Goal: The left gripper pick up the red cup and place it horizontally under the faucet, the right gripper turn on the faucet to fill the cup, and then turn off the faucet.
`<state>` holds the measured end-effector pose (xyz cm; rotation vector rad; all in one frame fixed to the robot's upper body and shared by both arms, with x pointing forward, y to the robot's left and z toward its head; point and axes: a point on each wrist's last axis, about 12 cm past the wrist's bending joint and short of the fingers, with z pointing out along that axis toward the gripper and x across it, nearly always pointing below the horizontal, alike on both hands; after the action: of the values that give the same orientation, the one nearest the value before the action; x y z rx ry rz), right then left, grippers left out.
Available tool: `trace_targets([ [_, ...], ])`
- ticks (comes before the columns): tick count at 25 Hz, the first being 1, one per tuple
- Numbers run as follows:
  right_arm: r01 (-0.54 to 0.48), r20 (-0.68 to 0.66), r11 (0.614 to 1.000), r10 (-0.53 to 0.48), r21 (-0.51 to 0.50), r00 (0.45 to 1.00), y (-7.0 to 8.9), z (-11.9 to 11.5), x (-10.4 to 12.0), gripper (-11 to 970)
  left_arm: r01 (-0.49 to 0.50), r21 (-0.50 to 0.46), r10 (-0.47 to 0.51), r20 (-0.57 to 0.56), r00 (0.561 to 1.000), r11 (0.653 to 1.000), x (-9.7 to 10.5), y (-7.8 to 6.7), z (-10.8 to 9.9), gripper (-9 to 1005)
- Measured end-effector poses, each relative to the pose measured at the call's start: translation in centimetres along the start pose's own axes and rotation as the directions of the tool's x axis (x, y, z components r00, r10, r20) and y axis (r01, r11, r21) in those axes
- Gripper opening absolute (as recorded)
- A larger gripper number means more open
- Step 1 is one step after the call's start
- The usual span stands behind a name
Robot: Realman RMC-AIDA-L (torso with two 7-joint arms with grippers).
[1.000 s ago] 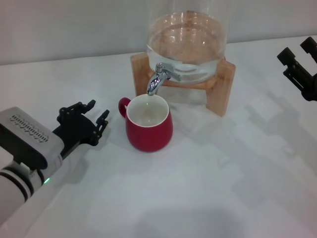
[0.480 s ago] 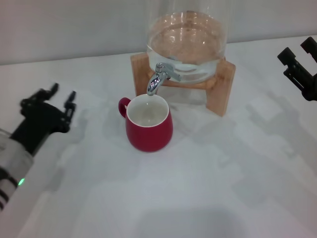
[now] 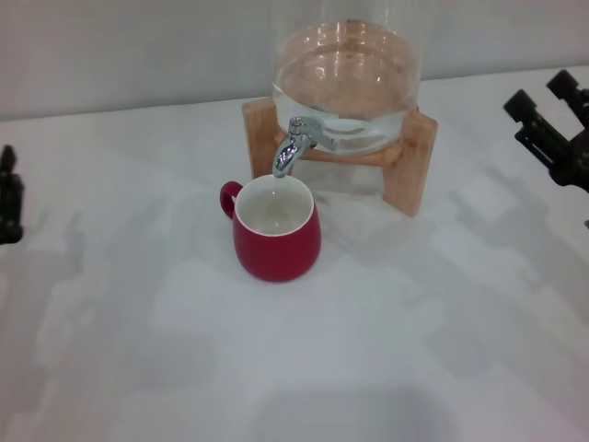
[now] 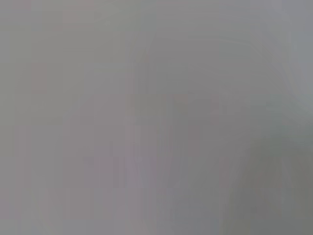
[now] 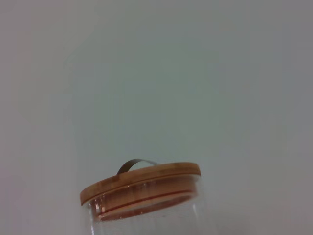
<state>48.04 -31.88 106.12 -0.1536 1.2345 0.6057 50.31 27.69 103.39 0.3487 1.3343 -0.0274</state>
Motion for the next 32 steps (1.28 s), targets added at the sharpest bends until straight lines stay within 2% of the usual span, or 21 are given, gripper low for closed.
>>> trace_targets([
  [9,-0.043,-0.073,0.995,0.037,-0.086,0.997,1.0,1.7,1.1,852,0.020,-0.128,-0.022,-0.015,1.000,0.992,0.4,1.7,-1.6,461],
  [15,-0.078,-0.109,0.988,0.063,-0.133,0.992,1.7,2.1,1.5,850,0.016,-0.158,-0.021,-0.029,0.999,0.987,0.6,2.1,-2.5,678],
  [23,-0.133,-0.192,0.969,0.093,-0.208,0.977,3.3,3.1,2.7,847,0.009,-0.174,-0.013,-0.020,1.000,0.985,0.6,2.4,-3.5,788],
  [32,-0.146,-0.239,0.954,0.082,-0.263,0.968,4.6,5.4,3.3,843,0.004,-0.154,-0.008,-0.026,1.000,0.988,0.7,2.1,-3.6,789],
])
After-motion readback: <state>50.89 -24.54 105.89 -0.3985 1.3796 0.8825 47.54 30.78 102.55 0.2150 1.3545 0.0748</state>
